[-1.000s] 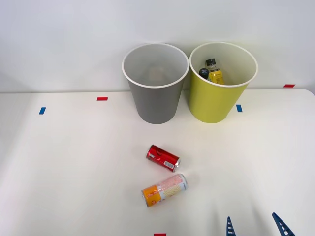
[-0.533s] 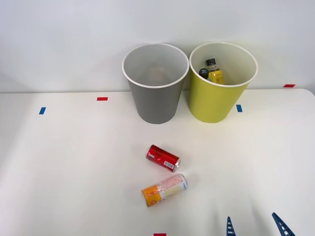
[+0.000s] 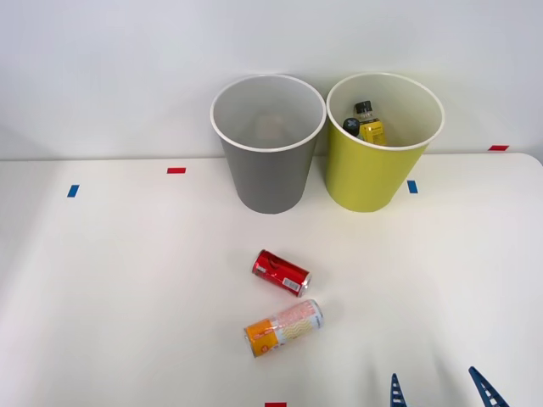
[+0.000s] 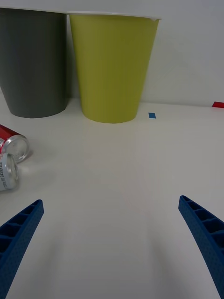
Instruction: Put cans in the gray bin, plastic bottles in the light green bin
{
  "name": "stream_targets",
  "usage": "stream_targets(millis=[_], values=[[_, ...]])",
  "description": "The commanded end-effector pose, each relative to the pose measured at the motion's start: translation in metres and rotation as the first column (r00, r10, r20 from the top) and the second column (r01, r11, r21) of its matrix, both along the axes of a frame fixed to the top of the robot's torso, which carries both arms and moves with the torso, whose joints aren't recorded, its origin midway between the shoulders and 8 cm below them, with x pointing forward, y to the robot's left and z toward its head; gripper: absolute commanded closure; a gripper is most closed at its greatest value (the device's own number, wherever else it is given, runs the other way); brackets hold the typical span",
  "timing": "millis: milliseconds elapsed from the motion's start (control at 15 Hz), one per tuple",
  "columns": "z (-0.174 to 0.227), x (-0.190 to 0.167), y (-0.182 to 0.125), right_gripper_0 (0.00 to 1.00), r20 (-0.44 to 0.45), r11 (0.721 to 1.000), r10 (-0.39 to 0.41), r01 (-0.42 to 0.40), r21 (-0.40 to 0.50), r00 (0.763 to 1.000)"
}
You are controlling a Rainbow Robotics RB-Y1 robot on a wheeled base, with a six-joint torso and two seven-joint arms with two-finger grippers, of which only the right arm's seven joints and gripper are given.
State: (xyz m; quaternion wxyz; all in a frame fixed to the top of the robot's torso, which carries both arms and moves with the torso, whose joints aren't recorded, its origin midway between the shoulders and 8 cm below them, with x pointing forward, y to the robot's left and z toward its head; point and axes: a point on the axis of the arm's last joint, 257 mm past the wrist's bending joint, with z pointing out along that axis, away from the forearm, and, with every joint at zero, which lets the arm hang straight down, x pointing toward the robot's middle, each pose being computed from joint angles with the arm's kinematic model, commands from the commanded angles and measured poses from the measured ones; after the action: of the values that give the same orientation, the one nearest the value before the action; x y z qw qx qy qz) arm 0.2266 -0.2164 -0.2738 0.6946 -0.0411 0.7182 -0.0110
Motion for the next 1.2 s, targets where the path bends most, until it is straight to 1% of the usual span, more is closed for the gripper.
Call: stream_targets(millis=[67, 1200], values=[[0.0000, 0.0000, 0.0000, 0.00, 0.000, 1.000, 0.000, 0.000, 0.000, 1.000], [0.0000, 0.0000, 0.0000, 0.00, 0.000, 1.000, 0.000, 0.000, 0.000, 1.000]])
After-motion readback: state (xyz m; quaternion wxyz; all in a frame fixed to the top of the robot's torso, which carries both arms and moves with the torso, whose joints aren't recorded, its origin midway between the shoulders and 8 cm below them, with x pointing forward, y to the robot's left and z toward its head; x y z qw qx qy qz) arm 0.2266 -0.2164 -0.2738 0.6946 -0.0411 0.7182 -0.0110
